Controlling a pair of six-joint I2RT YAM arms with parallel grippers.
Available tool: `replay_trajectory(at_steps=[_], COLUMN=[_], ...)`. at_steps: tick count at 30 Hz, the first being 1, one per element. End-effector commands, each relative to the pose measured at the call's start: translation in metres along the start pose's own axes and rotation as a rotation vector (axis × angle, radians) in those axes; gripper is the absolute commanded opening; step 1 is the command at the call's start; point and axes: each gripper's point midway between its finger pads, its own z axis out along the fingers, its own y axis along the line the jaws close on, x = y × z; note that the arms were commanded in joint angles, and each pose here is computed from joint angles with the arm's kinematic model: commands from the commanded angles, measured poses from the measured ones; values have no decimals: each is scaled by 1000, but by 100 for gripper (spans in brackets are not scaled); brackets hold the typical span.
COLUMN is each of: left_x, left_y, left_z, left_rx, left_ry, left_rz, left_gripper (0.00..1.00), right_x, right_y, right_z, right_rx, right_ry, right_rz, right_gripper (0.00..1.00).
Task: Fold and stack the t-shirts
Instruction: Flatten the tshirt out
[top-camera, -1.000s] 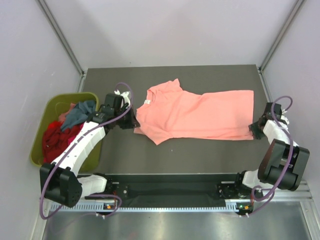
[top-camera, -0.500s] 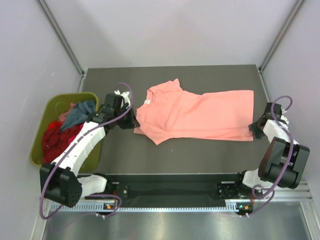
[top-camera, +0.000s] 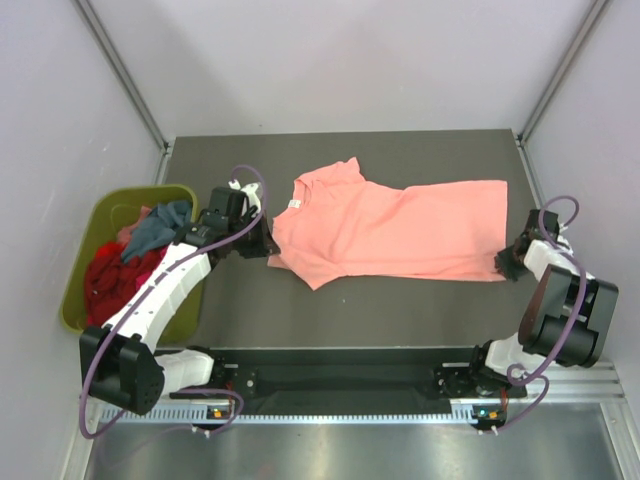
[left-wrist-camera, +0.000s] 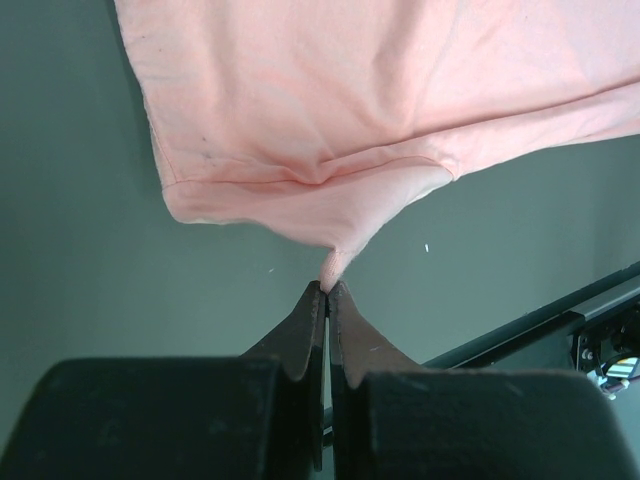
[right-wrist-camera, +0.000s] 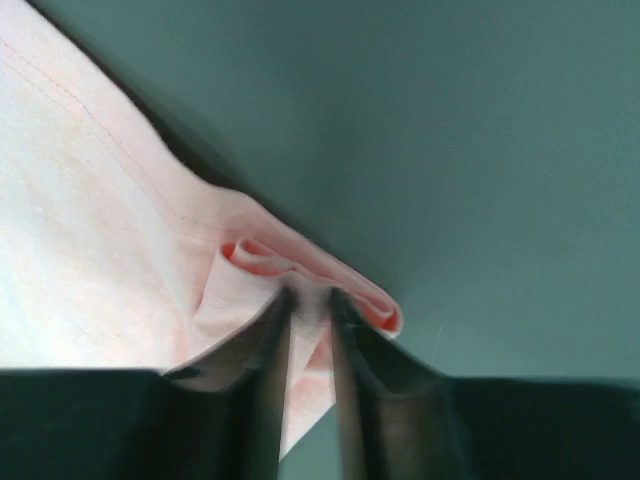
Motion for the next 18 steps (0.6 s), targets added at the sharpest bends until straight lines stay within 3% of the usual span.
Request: replay_trajectory(at_steps=[1,6,18], left_x=[-21,-23,-56], left_y=[-8,-7,-30], left_z=[-4,-6,-36], left_rx=[24,13,47], left_ry=[-79,-83,-181], left_rz=[36,26,-1], left_gripper=[0,0,0], right_x=[-4,-18,-64], right_y=[3,8,27], right_z=[10,-1,-90], right_rx=[-17,-29,-113], right_ry=[-19,-66,-222], right_rz=[23,2,-99], right_gripper=[13,1,0])
